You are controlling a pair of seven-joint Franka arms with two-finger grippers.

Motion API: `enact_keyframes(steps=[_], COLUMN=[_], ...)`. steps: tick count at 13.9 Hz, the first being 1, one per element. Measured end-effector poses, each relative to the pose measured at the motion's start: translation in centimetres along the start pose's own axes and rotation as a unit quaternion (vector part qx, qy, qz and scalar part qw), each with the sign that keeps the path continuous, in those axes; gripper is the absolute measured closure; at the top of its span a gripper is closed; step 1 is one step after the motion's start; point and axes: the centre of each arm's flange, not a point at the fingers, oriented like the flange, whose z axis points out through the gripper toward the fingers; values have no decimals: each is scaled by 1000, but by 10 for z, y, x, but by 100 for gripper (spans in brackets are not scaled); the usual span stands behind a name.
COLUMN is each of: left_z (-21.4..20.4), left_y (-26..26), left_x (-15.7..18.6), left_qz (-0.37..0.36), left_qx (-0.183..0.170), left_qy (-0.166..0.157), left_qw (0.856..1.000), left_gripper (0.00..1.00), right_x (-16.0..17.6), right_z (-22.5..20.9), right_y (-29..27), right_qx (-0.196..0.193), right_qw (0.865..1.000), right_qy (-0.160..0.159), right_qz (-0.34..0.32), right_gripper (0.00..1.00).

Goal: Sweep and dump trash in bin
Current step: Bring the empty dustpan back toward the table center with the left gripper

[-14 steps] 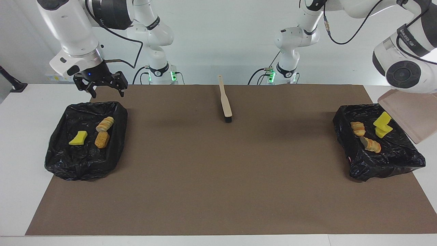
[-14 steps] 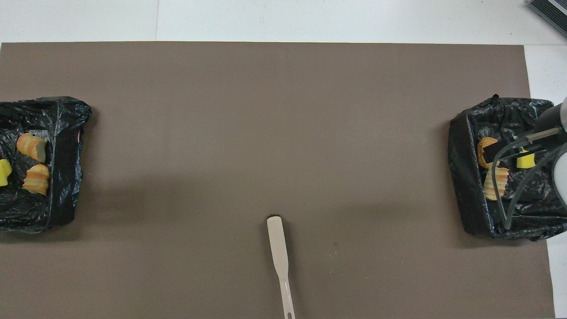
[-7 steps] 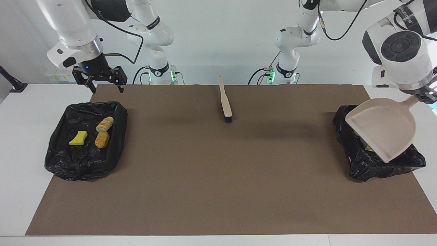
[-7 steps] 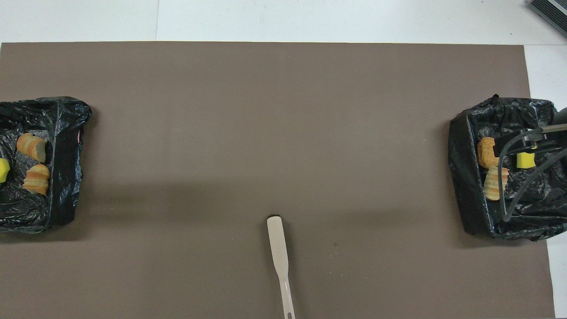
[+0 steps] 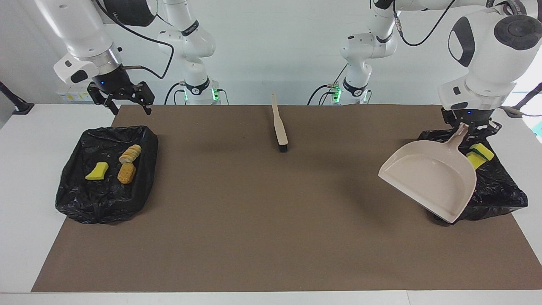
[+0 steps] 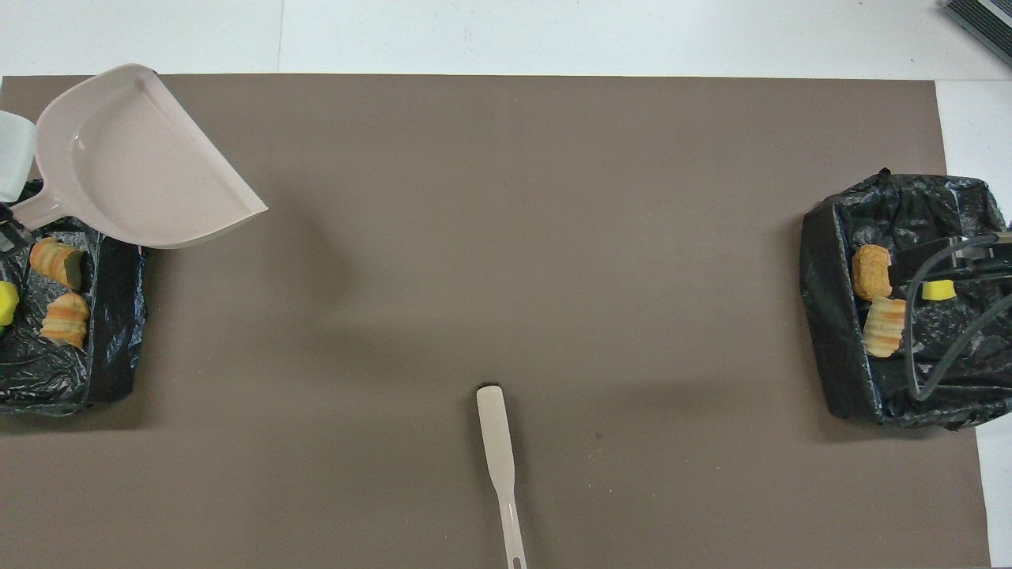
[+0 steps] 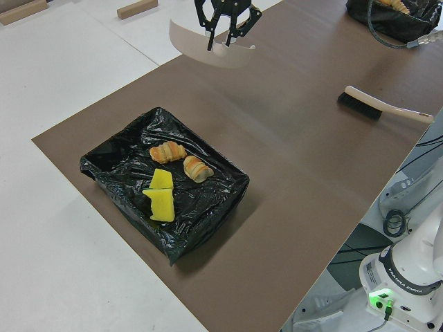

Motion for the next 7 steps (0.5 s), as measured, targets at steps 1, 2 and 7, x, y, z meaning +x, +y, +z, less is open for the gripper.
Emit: enact_keyframes(steps=[1,2,7], left_z=[-1,-2,-1], left_y=[15,32,117], left_x=[11,24,94], left_qz=[-25,-52,-191], left_qx=[-9,-23,-60], left_qy=[9,19,61], left_qw=[1000,998,978], left_gripper=[69,69,69], right_x=[0,-1,0], right_z=[0,0,-1], right_y=[-1,-2,-8], right_qx=[0,0,0], right_qw=[1000,1000,1000], right_qy=[0,1,2], right_qz=[0,-1,-7], right_gripper=[0,0,0])
